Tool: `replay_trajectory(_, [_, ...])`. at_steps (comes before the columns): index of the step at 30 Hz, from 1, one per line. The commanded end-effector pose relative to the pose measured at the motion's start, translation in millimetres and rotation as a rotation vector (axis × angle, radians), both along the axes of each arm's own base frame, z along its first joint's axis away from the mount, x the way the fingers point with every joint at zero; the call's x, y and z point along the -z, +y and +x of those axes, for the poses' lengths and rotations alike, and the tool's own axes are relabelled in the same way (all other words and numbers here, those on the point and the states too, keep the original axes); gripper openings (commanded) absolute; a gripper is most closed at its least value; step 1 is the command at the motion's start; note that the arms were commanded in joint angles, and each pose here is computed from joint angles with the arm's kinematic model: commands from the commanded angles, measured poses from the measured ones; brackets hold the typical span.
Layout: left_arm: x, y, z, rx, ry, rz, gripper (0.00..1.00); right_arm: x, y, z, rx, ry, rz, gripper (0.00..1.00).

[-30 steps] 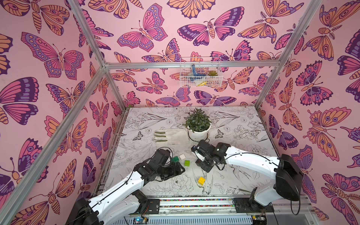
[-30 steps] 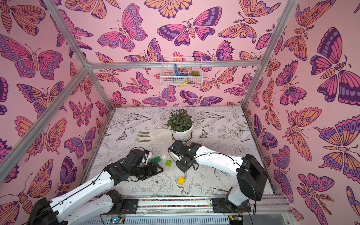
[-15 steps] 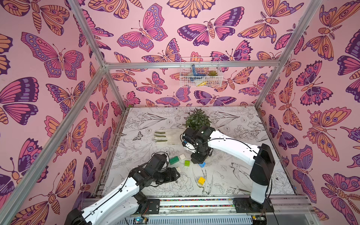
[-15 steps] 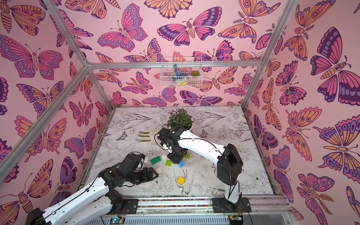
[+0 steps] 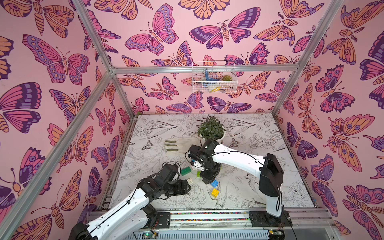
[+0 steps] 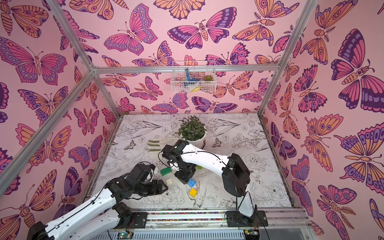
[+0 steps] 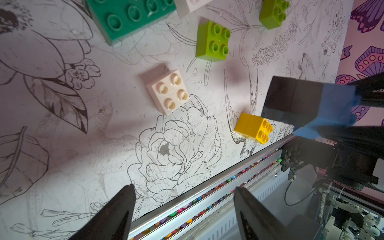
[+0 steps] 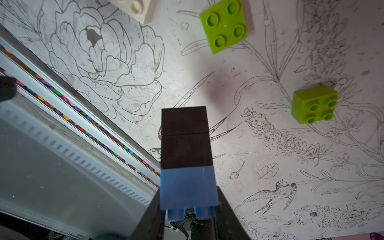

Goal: Assemble a giraffe with lego
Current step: Assemble the lego brick with the lego brick.

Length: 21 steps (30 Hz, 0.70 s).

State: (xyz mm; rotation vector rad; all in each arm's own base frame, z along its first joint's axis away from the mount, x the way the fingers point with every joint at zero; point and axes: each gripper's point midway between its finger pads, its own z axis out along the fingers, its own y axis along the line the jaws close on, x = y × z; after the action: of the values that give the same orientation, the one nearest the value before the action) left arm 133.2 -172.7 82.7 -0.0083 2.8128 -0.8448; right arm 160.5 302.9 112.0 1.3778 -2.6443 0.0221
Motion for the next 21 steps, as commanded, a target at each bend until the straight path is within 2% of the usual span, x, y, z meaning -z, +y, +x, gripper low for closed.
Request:
replay_trajectory(1, [-2,6,-2,0.006,-0.011,0.023,0.8,8,2,-7,-0.002,0.034,-0.022,0.21])
replay_trajectory(21, [1,9,-3,0.013,-0.014,0.038,0.8,34,-4,-14,-0.017,0.068,-0.154,0.22])
